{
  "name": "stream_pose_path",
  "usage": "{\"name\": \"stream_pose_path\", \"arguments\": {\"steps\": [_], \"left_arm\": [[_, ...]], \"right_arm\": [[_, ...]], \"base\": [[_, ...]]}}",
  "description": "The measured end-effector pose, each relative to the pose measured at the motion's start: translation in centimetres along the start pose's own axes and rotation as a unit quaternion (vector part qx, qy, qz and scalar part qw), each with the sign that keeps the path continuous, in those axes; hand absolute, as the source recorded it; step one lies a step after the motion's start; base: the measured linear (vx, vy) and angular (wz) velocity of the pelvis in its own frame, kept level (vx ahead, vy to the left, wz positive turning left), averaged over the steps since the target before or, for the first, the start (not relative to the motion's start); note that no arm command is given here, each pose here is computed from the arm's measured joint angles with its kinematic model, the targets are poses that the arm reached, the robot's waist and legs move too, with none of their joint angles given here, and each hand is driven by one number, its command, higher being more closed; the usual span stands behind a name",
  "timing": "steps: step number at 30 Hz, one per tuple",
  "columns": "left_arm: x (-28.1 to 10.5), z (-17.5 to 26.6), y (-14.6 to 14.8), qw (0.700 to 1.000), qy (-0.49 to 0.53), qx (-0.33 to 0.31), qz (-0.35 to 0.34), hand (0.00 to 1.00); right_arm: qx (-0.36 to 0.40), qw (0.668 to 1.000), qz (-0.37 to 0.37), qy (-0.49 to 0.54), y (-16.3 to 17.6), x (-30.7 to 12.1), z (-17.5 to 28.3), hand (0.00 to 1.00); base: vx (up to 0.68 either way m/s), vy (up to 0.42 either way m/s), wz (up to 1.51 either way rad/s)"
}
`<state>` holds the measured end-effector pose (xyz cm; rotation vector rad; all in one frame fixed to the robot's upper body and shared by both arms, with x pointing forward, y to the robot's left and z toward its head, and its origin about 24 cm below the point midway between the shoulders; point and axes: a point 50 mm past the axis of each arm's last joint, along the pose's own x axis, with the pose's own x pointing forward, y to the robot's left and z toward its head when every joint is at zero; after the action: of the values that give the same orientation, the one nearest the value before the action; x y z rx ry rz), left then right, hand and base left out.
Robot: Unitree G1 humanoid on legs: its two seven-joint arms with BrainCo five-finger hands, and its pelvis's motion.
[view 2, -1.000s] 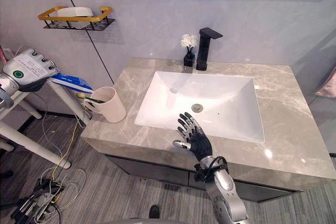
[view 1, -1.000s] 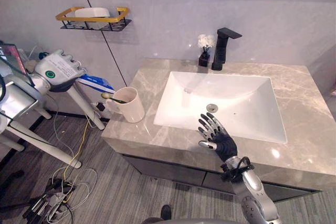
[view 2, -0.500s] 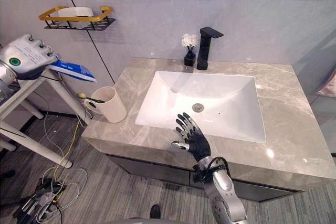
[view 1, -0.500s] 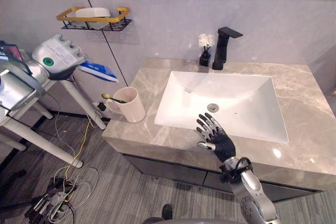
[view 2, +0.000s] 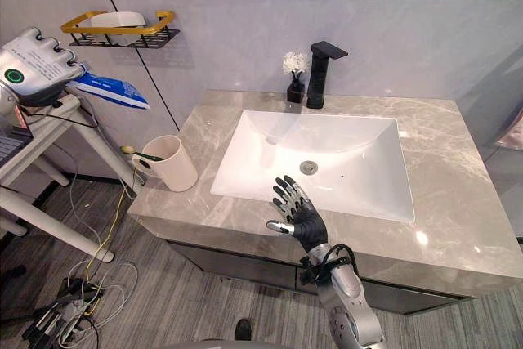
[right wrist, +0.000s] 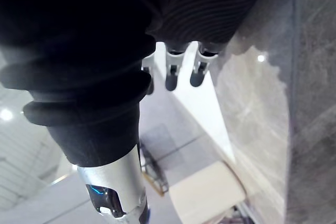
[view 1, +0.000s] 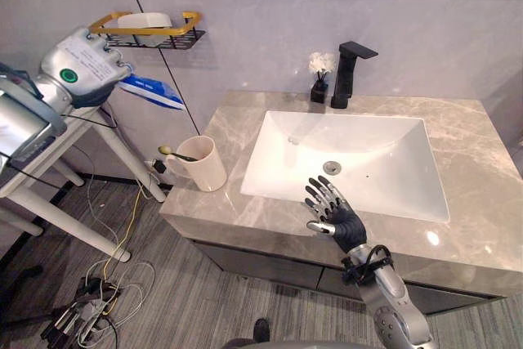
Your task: Organize washtable
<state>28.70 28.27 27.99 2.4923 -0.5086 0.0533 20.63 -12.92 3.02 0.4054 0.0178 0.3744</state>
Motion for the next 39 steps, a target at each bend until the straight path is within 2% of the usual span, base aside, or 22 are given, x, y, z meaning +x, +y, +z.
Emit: {"name": "stream_pose_path", "arguments": {"steps": [5, 10, 39], "left_arm": [[-0.3, 1.2, -0.4, 1.000, -0.023, -0.006, -0.007, 1.00], [-1.3, 3.6, -2.2, 0.997, -0.068, -0.023, -0.040, 1.00], [-1.4, 4.0, -2.1, 0.996, -0.078, -0.038, -0.036, 1.00]], "right_arm": [[0.000, 1.000, 0.000, 0.000, 0.0, 0.0, 0.0, 0.00], [-0.001, 1.000, 0.001, 0.000, 0.0, 0.0, 0.0, 0.00], [-0.001, 1.000, 0.005, 0.003, 0.1, 0.2, -0.1, 0.00]], "base": [[0.00, 0.000, 0.00], [0.00, 0.000, 0.00], [0.00, 0.000, 0.00]]}}
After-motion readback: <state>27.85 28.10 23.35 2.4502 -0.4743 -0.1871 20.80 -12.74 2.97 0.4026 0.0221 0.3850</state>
